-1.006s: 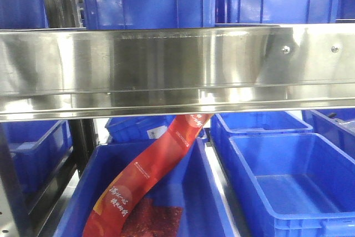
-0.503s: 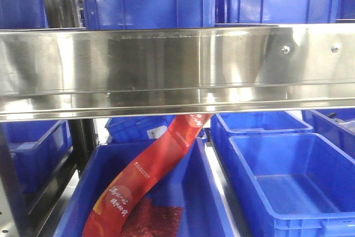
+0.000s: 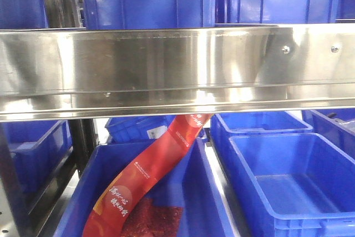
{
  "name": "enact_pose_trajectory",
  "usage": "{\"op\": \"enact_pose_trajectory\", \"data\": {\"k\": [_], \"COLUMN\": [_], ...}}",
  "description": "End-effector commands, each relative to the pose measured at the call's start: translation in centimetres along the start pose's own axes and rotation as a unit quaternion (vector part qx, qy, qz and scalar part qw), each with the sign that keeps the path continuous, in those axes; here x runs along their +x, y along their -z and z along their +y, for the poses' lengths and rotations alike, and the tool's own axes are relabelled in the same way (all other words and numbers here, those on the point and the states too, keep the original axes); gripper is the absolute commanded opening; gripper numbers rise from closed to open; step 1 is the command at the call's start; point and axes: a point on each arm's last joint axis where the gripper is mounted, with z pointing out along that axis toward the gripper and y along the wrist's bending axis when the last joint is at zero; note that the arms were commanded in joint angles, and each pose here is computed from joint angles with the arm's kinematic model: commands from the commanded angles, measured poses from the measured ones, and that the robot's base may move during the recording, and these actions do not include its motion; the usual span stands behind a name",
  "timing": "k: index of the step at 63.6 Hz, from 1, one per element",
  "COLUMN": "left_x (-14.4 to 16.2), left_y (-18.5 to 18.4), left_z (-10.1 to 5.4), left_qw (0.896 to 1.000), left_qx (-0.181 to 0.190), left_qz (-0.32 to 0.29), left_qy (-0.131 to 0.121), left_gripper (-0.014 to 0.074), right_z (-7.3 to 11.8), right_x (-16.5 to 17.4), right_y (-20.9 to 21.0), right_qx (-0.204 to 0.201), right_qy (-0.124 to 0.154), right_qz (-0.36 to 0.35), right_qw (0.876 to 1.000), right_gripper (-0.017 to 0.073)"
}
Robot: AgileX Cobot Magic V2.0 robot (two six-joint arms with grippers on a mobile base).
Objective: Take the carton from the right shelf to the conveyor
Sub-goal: 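Lift the carton with both grippers and pull it off the shelf, then hold the carton with both grippers while driving to the red conveyor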
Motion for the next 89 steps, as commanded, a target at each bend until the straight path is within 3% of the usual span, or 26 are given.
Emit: {"op": "enact_pose_trajectory", "data": {"k": [1, 89], "left_x": [-0.47, -0.47], "left_y": [0.85, 0.85], "left_z": [-0.29, -0.29], "left_qw": [0.999, 0.999], "left_qx": [0.017, 0.017], "left_qz": [-0.030, -0.030], "left_qy": [-0.006, -0.006], "left_gripper": [-0.0006, -0.0006], "right_z": [0.22, 0.22], "right_x": [-0.73, -0.73], "right_y": [1.24, 1.24], "right_qx": [-0.018, -0.018], "right_qy": [0.011, 0.011], "right_qz": [-0.045, -0.045], "right_qw": [0.999, 0.999], "right_gripper": [-0.0068, -0.0068]}}
